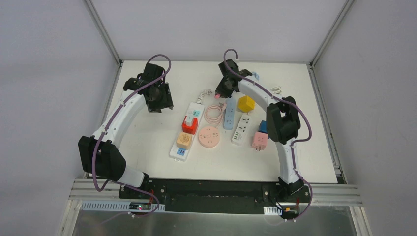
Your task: Pull the plug off the socket
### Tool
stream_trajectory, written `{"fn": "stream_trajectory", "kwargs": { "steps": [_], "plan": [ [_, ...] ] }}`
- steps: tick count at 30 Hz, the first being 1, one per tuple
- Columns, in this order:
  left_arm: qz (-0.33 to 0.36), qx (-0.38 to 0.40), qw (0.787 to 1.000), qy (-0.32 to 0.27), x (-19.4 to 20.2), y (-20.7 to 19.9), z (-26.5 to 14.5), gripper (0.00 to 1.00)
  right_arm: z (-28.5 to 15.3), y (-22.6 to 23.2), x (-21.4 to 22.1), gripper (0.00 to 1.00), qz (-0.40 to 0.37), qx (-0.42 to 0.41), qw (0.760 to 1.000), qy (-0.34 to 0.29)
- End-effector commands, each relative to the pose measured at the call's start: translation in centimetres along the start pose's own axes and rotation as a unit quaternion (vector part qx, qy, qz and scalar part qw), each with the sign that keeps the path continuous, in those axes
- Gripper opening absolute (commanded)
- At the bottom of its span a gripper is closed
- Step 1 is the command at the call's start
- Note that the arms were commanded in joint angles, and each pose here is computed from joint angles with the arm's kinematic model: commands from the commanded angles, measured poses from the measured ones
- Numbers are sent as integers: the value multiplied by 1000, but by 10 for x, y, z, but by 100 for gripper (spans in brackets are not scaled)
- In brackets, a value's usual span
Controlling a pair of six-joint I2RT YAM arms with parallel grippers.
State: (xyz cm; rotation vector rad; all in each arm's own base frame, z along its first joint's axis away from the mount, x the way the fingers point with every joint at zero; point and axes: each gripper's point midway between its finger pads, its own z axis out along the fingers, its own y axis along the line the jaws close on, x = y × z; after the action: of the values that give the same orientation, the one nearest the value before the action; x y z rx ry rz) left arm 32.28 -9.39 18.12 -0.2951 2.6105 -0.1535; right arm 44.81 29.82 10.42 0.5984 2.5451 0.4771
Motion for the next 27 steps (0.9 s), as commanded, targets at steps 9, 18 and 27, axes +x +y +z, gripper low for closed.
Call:
{"fn": "stream_trajectory", "kwargs": {
  "steps": [9,18,27],
  "plan": [
    [29,-1,1000,-1,20,12,-3,55,26,9,-5,61,-5,-6,1000,0],
    [34,12,999,-6,25,11,-4,55,-18,25,-17,72,-7,-40,999,-19],
    [19,55,998,-16,27,-2,-6,56,-98,51,33,80,-72,-81,994,-12]
  ]
}}
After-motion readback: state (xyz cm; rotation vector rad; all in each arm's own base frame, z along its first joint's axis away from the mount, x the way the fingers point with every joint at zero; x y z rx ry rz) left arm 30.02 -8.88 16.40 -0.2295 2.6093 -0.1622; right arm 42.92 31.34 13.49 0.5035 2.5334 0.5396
